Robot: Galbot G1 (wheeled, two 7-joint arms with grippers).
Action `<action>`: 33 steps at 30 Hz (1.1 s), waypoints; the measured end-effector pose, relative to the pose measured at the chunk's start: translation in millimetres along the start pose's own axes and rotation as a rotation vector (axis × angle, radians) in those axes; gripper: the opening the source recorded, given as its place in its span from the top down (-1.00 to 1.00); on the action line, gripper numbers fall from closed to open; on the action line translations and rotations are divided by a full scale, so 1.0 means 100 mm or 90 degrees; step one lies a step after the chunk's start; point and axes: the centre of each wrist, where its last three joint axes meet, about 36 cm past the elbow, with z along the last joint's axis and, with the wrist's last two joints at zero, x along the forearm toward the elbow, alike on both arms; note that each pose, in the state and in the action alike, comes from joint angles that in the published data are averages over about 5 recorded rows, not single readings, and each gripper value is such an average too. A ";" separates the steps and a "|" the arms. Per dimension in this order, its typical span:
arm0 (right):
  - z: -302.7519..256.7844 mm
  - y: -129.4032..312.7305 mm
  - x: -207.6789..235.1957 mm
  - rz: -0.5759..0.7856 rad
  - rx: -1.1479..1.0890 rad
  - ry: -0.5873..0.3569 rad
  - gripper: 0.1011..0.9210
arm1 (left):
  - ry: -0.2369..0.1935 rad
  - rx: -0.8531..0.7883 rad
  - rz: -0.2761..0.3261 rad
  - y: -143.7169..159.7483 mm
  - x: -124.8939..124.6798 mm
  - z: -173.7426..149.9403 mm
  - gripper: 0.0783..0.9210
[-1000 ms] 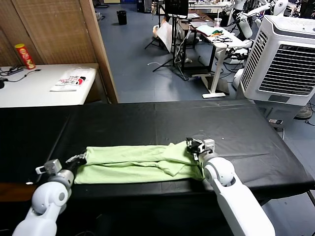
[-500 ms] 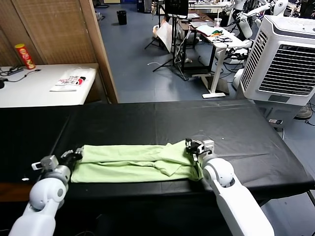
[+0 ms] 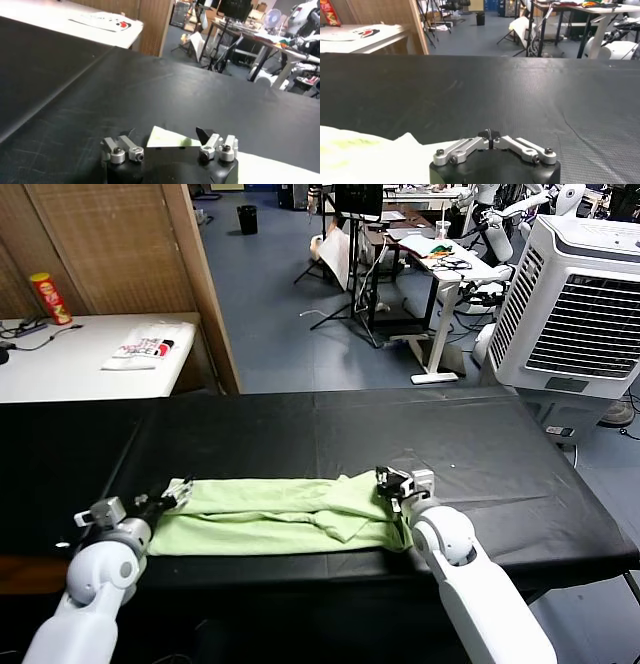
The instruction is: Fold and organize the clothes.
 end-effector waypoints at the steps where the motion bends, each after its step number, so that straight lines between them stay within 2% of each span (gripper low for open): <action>1: 0.00 0.00 0.00 0.001 0.000 0.000 0.94 | -0.001 -0.001 -0.001 0.00 0.00 0.00 -0.10; 7: 0.03 0.01 0.00 0.011 -0.003 -0.003 0.94 | -0.010 -0.004 -0.008 -0.01 0.00 0.02 0.67; 10: 0.04 0.02 -0.02 0.019 -0.003 -0.006 0.94 | -0.018 -0.010 -0.019 -0.03 0.00 0.04 0.87; 16: 0.05 0.03 -0.05 0.024 -0.002 -0.011 0.94 | -0.028 -0.024 -0.044 -0.03 -0.02 0.07 0.88; 21: 0.04 0.02 -0.04 0.021 -0.002 -0.012 0.94 | -0.031 -0.029 -0.043 0.00 0.00 0.06 0.88; 24: 0.03 -0.01 0.00 0.016 -0.004 -0.013 0.93 | -0.039 -0.034 -0.039 -0.01 0.03 0.03 0.80; 27: 0.02 -0.05 0.08 0.014 -0.004 -0.016 0.82 | -0.050 -0.038 -0.042 0.00 0.06 0.00 0.50; 33: -0.03 -0.14 0.32 0.013 0.009 -0.033 0.21 | -0.070 -0.042 -0.044 0.04 0.18 -0.09 -0.29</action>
